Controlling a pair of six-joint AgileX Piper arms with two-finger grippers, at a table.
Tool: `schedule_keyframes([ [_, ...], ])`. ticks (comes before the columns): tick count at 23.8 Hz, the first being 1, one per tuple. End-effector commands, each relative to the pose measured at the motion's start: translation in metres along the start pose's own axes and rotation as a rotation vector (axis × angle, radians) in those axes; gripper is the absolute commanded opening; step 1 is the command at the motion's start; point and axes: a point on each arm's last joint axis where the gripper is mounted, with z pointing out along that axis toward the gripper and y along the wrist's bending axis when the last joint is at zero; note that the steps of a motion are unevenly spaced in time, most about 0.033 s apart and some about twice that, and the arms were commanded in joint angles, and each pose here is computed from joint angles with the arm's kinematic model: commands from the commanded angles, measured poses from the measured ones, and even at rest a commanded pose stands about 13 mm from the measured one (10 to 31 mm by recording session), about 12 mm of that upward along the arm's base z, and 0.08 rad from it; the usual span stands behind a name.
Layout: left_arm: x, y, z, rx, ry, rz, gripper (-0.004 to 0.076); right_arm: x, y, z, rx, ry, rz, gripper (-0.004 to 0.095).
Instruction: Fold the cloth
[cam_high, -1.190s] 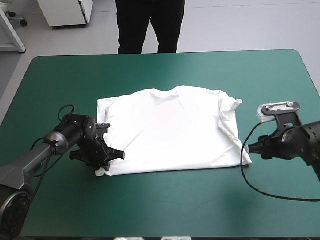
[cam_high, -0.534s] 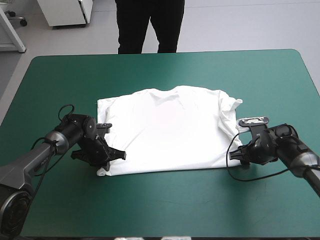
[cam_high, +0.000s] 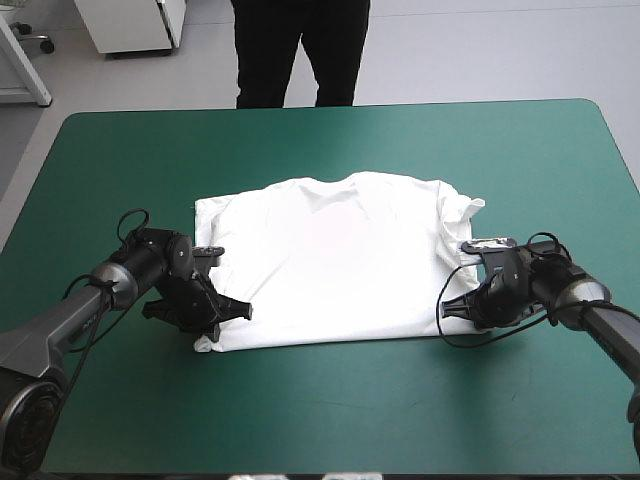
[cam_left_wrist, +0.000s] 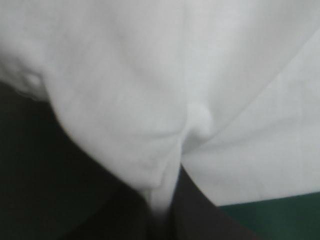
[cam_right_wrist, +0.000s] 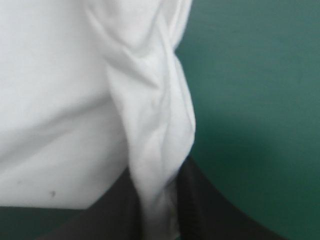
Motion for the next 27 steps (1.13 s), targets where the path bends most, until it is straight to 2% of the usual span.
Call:
schedule_keyframes([
  [1,-0.005,0.003,0.005,-0.030,-0.042,0.021,-0.0009,-0.002,-0.002,0.003,0.020,-0.003,-0.030,-0.0015],
  [7,0.008,0.002,-0.031,-0.018,-0.168,0.059,-0.0009,0.002,-0.002,-0.028,0.021,-0.005,-0.019,-0.0017],
  [12,0.032,0.001,-0.072,0.016,-0.307,0.066,-0.0009,0.012,0.000,-0.089,-0.030,-0.161,0.025,-0.0017],
  [17,0.041,-0.002,-0.094,0.058,-0.400,0.064,-0.0009,0.006,0.001,-0.121,-0.054,-0.281,0.042,-0.0017],
  [22,0.035,-0.007,-0.119,0.102,-0.526,0.064,-0.0009,-0.007,0.002,-0.142,-0.067,-0.387,0.052,-0.0017],
  [27,0.022,-0.012,-0.145,0.133,-0.711,0.063,-0.0009,-0.024,0.000,-0.153,-0.035,-0.492,0.064,-0.0017],
])
